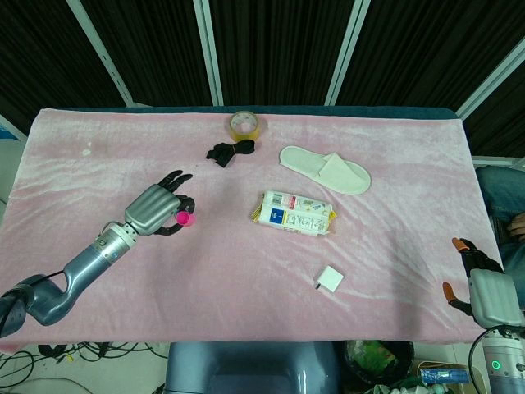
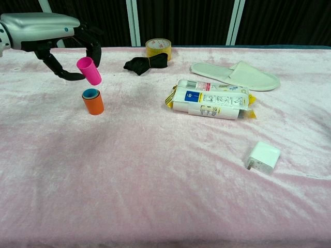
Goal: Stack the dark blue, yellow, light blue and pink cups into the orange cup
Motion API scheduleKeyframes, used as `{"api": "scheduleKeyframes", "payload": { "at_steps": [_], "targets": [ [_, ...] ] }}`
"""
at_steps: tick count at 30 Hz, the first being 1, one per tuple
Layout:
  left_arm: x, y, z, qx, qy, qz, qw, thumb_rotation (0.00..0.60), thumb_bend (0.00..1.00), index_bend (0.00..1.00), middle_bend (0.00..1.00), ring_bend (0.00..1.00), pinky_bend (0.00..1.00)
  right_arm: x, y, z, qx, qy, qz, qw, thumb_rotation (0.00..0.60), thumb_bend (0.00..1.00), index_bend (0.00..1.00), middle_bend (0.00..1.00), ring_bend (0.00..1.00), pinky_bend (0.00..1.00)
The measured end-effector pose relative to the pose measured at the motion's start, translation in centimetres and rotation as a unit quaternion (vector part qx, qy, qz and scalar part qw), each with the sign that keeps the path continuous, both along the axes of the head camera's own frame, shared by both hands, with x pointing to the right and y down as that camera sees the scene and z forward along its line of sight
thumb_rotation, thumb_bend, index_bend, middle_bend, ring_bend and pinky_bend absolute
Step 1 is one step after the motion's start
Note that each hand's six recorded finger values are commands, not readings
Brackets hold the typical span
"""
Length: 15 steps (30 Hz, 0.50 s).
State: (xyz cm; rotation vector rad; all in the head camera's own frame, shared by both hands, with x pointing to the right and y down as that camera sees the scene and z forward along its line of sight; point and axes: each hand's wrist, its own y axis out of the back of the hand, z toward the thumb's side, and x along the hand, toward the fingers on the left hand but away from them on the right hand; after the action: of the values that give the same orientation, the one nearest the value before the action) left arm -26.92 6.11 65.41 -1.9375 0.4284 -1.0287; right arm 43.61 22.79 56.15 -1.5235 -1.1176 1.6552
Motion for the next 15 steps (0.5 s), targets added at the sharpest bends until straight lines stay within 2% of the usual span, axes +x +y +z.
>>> {"api": "scheduleKeyframes", "payload": {
  "at_steps": [6, 15],
  "targets": [
    [-1.7, -0.6, 1.0, -0.004, -0.011, -0.022, 0.9997, 0.6, 0.35, 0.49, 0.53, 0.01, 0.0, 0.0, 0.0, 0.0, 0.0, 0.001, -0.001, 1.0, 0.6, 0.3, 0.14, 0.1, 0.17, 0.24],
    [-1.8, -0.8, 3.2, -0.02, -0.016, -0.037, 0.999, 0.6, 0.35, 0.49, 0.53, 0.01, 0.0, 0.0, 0.0, 0.0, 0.0, 0.001, -0.001, 1.0, 0.6, 0.3, 0.14, 0.1, 0.17, 0.24]
  ]
}}
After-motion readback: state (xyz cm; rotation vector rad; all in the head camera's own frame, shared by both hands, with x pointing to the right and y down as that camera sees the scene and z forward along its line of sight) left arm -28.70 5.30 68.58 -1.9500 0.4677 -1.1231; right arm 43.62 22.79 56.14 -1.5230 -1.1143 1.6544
